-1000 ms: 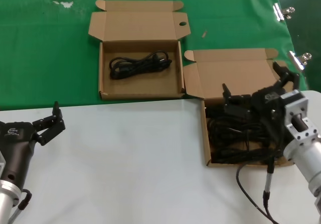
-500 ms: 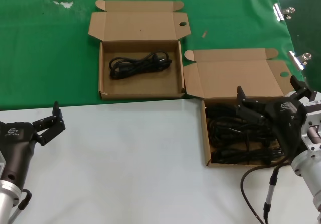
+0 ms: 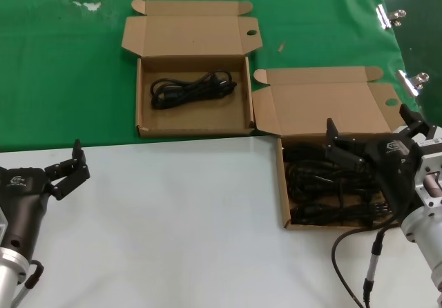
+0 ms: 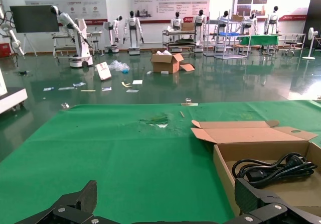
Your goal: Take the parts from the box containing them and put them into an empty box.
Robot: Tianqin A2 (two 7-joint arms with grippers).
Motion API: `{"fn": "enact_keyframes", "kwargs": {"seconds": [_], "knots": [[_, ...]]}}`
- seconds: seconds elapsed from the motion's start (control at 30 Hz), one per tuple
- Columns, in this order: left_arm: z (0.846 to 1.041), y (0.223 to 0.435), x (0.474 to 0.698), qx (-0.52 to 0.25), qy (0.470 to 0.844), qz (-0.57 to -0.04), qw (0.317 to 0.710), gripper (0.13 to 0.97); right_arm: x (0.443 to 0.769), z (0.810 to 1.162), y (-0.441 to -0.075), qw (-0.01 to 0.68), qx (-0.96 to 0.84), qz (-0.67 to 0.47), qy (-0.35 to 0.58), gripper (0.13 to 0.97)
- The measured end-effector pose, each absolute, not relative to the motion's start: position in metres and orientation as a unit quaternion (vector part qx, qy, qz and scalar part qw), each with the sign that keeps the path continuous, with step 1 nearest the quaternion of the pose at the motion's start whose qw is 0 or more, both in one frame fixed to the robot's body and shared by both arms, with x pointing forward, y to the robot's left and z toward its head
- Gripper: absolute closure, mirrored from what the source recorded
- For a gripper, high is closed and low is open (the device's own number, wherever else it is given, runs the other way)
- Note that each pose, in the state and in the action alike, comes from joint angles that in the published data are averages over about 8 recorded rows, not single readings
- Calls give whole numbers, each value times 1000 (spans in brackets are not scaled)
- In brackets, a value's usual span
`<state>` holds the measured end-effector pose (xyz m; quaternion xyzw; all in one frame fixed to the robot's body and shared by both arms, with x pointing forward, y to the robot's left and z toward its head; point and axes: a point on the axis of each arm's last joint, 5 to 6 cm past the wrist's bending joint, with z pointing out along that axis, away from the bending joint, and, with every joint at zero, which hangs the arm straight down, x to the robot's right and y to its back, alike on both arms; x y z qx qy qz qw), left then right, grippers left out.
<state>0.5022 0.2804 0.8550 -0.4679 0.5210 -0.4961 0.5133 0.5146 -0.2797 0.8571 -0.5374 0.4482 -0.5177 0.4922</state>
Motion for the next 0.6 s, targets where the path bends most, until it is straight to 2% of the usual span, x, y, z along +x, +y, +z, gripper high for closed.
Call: {"fn": "enact_keyframes", "kwargs": {"seconds": [0.6], "knots": [[855,280,502,-468,521,-496,513,132,515,857,-280,492,-537,-518,448,130]]}}
